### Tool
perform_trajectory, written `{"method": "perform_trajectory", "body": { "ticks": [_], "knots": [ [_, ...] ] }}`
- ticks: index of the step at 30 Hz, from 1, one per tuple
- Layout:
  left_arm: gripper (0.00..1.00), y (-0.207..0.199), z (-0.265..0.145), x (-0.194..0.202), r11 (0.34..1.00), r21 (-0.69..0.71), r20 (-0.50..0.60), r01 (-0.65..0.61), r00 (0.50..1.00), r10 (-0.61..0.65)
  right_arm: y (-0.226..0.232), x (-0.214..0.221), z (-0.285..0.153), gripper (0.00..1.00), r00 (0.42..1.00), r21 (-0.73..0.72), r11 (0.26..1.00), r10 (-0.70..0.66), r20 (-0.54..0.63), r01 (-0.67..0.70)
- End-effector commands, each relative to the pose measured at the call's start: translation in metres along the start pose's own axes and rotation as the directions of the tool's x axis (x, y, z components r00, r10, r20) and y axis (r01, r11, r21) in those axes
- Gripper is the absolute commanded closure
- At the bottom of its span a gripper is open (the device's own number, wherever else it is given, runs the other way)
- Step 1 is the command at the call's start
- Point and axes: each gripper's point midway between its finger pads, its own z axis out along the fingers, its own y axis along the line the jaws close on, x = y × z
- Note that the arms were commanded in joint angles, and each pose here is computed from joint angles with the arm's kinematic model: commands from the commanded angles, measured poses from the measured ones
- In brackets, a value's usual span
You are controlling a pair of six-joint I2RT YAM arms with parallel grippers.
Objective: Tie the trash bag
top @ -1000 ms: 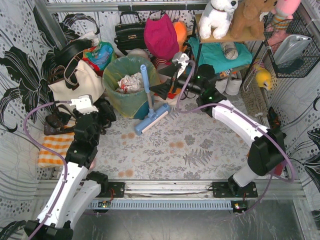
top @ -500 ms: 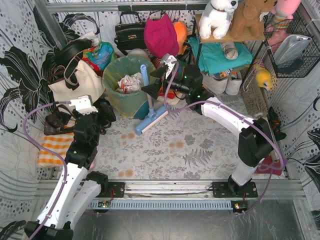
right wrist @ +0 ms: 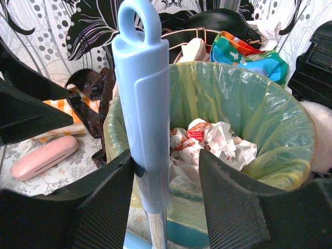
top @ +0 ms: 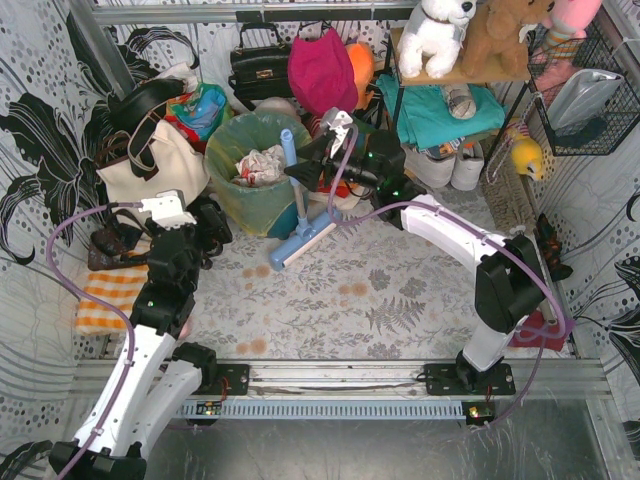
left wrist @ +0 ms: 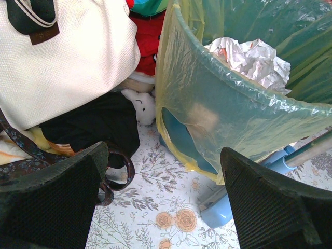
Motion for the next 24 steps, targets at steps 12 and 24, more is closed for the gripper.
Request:
{"method": "perform_trajectory", "body": {
  "ticks": [12, 24],
  "knots": [
    [0.02, 0.001, 0.001, -0.009, 1.0, -0.008, 0.043, 0.001, 0.999, -0.001, 0.007, -0.04, -0.007, 0.7, 0.995, 0.013, 0.997, -0.073, 0.07, 0.072],
    [0.02, 0.0, 0.001, -0.006, 1.0, -0.006, 0.026, 0.001, 1.0, -0.001, -0.055, -0.074, -0.091, 0.81, 0.993, 0.376, 0.919, -0.112, -0.041, 0.119]
  ]
}}
